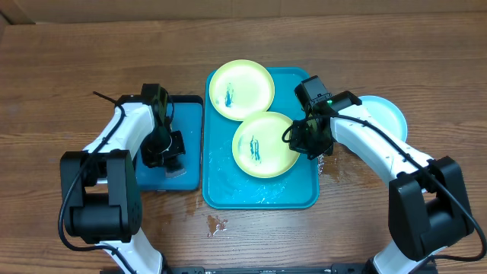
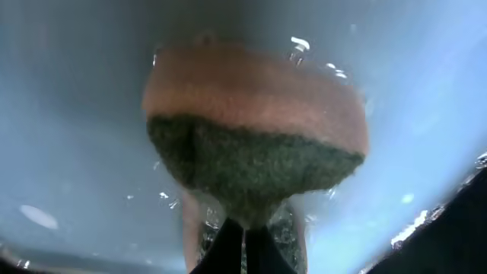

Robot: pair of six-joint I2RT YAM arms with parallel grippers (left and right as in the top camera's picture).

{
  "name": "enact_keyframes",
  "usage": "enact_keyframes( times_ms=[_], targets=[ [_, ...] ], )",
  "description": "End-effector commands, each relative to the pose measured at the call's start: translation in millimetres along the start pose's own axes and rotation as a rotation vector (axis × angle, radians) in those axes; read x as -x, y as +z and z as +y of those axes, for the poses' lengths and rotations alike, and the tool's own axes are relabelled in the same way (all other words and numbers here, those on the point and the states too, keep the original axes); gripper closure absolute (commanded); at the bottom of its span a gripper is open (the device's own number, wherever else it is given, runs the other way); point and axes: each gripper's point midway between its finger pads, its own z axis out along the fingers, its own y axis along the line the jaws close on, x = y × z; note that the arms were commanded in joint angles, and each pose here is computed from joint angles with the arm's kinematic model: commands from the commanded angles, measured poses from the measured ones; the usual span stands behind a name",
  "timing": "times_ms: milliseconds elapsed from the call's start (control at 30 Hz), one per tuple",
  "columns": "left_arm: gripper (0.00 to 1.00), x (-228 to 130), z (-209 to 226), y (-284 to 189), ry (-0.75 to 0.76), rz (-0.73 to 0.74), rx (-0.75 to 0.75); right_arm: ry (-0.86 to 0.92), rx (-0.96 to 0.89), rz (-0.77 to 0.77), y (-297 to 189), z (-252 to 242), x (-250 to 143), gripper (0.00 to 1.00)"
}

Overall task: Clean dirty plates on tray and stack at the side
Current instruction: 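Grasp the lower yellow plate rim with the right gripper and slide it down, then dip the sponge in the black tray water with the left gripper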

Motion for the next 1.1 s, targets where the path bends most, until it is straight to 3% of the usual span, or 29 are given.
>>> enact_keyframes(
  times_ms=[0, 233, 333, 433, 500, 600, 767, 867, 933, 967, 1033, 1067],
  targets=[
    [0.96, 4.5, -0.9, -15.2, 0.002, -0.001, 0.016, -0.008, 0.001, -0.005, 0.5, -0.1, 0.5, 0.95],
    [0.96, 13.1, -2.9, -48.9, 0.013, -0.073, 0.012, -0.01, 0.01, -0.019, 0.5, 2.3, 4.1, 0.95],
    [0.96, 16.1, -3.8, -42.0, 0.013, -0.078, 0.008, -0.011, 0.011, -0.02, 0.4, 2.4, 4.2, 0.95],
    [0.88, 15.9, -4.7, -28.2, 0.014, -0.075, 0.001, -0.011, 0.011, -0.02, 0.4, 2.4, 4.2, 0.95],
    [0.96, 13.7, -7.3, -16.9, 0.014, -0.065, -0.018, -0.011, 0.011, -0.019, 0.4, 2.3, 4.2, 0.95],
    [0.96, 10.9, -9.2, -9.7, 0.015, -0.058, -0.034, -0.011, 0.011, -0.019, 0.4, 2.3, 4.2, 0.95],
    [0.55, 11.4, -9.7, -9.1, 0.016, -0.06, -0.037, -0.011, 0.011, -0.019, 0.4, 2.3, 4.2, 0.95],
    [0.5, 14.5, -13.9, -5.2, 0.023, -0.079, -0.049, -0.011, 0.011, -0.02, 0.4, 2.4, 4.2, 0.95],
    [0.67, 15.3, -16.5, -1.9, 0.032, -0.089, -0.051, -0.011, 0.011, -0.019, 0.4, 2.3, 4.2, 0.95],
    [0.85, 14.7, -16.5, -0.2, 0.037, -0.091, -0.041, -0.011, 0.011, -0.019, 0.4, 2.3, 4.2, 0.95],
    [0.96, 13.2, -14.4, 1.7, 0.041, -0.091, -0.022, -0.01, 0.011, -0.019, 0.4, 2.3, 4.2, 0.95],
    [0.96, 13.0, -12.5, 2.4, 0.041, -0.092, -0.009, -0.01, 0.01, -0.019, 0.5, 2.2, 4.1, 0.95]
  ],
)
